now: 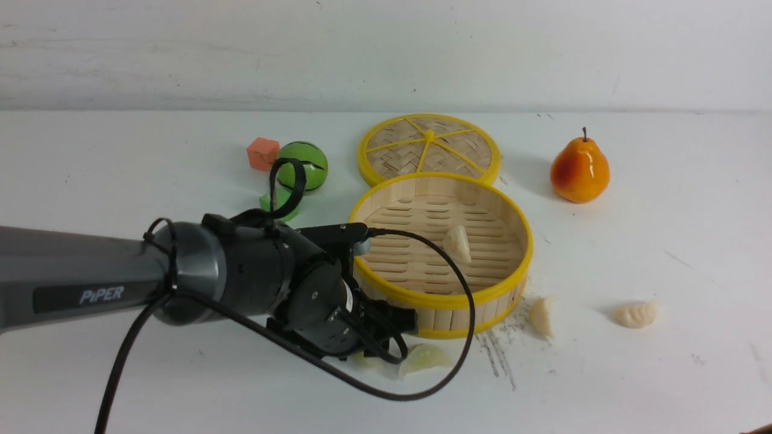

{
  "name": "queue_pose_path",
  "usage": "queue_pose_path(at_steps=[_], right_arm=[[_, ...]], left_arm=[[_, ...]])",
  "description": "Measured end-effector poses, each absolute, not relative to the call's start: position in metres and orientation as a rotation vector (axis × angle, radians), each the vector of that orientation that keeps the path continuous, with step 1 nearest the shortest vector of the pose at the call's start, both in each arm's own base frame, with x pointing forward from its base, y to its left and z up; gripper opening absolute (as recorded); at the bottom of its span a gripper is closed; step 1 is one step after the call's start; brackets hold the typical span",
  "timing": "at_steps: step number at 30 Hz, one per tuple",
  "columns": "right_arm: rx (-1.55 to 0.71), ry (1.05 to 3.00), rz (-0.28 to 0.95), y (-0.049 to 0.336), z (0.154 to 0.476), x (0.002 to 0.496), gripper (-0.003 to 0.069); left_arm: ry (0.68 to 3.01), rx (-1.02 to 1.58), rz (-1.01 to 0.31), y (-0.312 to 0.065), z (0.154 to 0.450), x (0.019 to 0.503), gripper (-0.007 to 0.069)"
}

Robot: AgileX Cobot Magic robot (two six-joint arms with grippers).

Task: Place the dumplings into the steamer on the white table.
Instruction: 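Reach for and grasp a dumpling on the table with the left gripper, then place the dumpling into the bamboo steamer basket with the left gripper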

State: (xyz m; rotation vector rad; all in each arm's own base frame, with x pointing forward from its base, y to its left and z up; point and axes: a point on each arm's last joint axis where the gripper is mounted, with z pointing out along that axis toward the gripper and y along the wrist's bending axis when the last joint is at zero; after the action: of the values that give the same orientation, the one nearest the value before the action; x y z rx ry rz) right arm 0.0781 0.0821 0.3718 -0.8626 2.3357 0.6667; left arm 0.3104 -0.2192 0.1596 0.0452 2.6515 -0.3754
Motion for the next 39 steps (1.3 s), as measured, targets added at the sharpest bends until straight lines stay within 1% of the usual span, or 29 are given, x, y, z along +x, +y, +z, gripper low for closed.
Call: queue_pose_path(at_steps=[1, 5, 6, 9, 10, 11, 12, 13, 18, 19, 21, 23, 25, 29, 33, 39], right_arm=[[-0.863, 2.336, 0.667, 0.082, 0.372, 0.078, 0.0238], [-0.863, 2.336, 0.667, 0.082, 0.372, 0.078, 0.0237], [-0.863, 2.336, 0.667, 0.082, 0.372, 0.078, 0.0239], [-0.862, 2.335, 0.667, 0.082, 0.372, 0.078, 0.0239], [-0.862, 2.335, 0.667, 0.082, 0.372, 0.078, 0.0239], [-0.860, 2.332, 0.667, 0.082, 0.372, 0.078, 0.0239], [-0.860, 2.332, 0.667, 0.082, 0.372, 0.078, 0.0239], [-0.855, 2.325, 0.667, 0.082, 0.373, 0.079, 0.0239], [-0.827, 2.287, 0.667, 0.083, 0.375, 0.082, 0.0239], [-0.824, 2.282, 0.667, 0.084, 0.375, 0.083, 0.0239], [-0.822, 2.279, 0.667, 0.084, 0.375, 0.083, 0.0239], [-0.821, 2.278, 0.667, 0.084, 0.376, 0.083, 0.0239], [-0.820, 2.277, 0.667, 0.084, 0.376, 0.083, 0.0239], [-0.819, 2.275, 0.667, 0.084, 0.376, 0.083, 0.0239], [-0.823, 2.282, 0.667, 0.084, 0.375, 0.083, 0.0239], [-0.828, 2.288, 0.667, 0.083, 0.375, 0.082, 0.0239]], left_arm=[[2.650, 0.047, -0.376, -0.219, 0.159, 0.311, 0.0366], [2.661, 0.053, -0.361, -0.219, 0.157, 0.311, 0.0250], [2.665, 0.052, -0.357, -0.219, 0.158, 0.311, 0.0235], [2.696, 0.069, -0.317, -0.215, 0.166, 0.306, 0.0235], [2.724, 0.091, -0.282, -0.212, 0.171, 0.303, 0.0235], [2.728, 0.126, -0.263, -0.210, 0.183, 0.301, 0.0235], [2.728, 0.126, -0.263, -0.210, 0.183, 0.301, 0.0235], [2.682, 0.180, -0.272, -0.210, 0.211, 0.301, 0.0235], [2.483, 0.241, -0.357, -0.220, 0.299, 0.316, 0.0235], [2.461, 0.246, -0.362, -0.223, 0.311, 0.320, 0.0235], [2.449, 0.260, -0.358, -0.229, 0.326, 0.331, 0.0235], [2.461, 0.272, -0.354, -0.238, 0.329, 0.346, 0.0235], [2.485, 0.282, -0.343, -0.244, 0.325, 0.356, 0.0235], [2.559, 0.295, -0.312, -0.273, 0.288, 0.395, 0.0235], [2.595, 0.296, -0.291, -0.290, 0.256, 0.419, 0.0235], [2.601, 0.278, -0.290, -0.303, 0.235, 0.438, 0.0233]])
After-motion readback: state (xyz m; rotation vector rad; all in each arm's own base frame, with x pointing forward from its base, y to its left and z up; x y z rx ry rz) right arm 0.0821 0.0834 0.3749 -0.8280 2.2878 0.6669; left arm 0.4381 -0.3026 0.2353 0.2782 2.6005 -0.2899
